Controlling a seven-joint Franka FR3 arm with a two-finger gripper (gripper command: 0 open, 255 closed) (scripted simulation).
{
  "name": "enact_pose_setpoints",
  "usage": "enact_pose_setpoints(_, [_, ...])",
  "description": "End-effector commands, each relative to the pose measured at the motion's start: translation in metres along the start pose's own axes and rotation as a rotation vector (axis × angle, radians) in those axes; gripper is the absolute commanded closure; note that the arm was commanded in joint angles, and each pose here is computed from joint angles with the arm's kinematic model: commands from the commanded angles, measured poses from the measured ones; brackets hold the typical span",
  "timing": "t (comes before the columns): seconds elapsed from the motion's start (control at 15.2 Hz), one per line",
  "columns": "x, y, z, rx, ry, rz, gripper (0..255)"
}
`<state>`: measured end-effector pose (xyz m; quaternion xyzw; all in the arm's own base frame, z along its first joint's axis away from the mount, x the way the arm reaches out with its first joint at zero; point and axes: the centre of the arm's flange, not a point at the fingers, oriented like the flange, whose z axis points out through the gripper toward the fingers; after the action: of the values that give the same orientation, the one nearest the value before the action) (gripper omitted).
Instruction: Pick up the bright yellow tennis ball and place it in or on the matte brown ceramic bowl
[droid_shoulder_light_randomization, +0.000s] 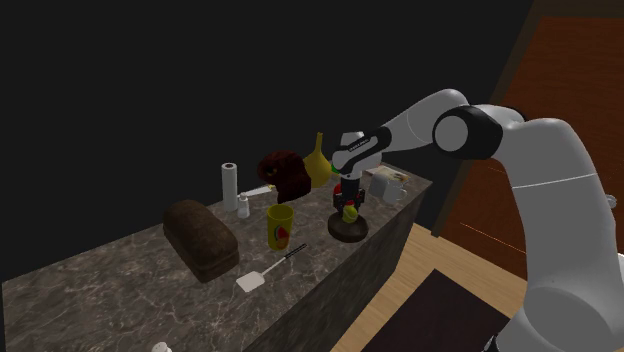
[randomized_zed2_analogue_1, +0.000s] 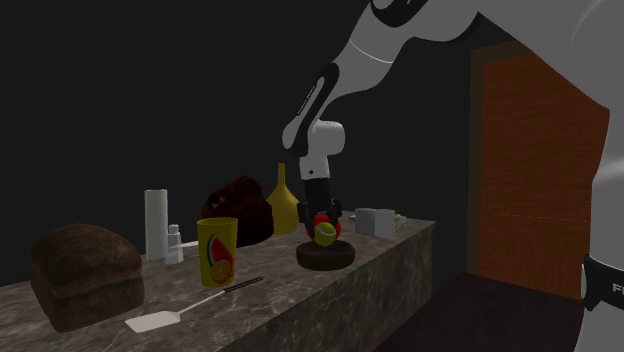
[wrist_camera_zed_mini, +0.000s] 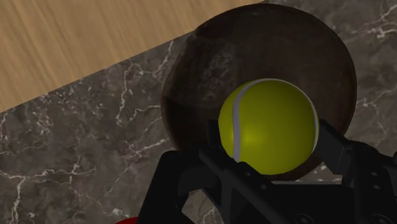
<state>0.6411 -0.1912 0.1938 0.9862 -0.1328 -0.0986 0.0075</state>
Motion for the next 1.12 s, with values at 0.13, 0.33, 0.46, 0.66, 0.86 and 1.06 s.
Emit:
enact_pose_setpoints(0.13, [0.000, 0.000, 0.000, 0.000, 0.001, 0.000, 255])
enact_pose_setpoints(0.33, [0.000, 0.000, 0.000, 0.000, 0.001, 0.000, 0])
enact_pose_setpoints(0.46, [0.000, 0.000, 0.000, 0.000, 0.001, 0.000, 0])
enact_pose_setpoints(0.66, [0.000, 0.000, 0.000, 0.000, 0.001, 0.000, 0])
enact_pose_setpoints(0.86, [0.000, 0.000, -0.039, 0.000, 0.001, 0.000, 0])
enact_pose_setpoints(1.06, [0.000, 0.000, -0.050, 0.000, 0.001, 0.000, 0])
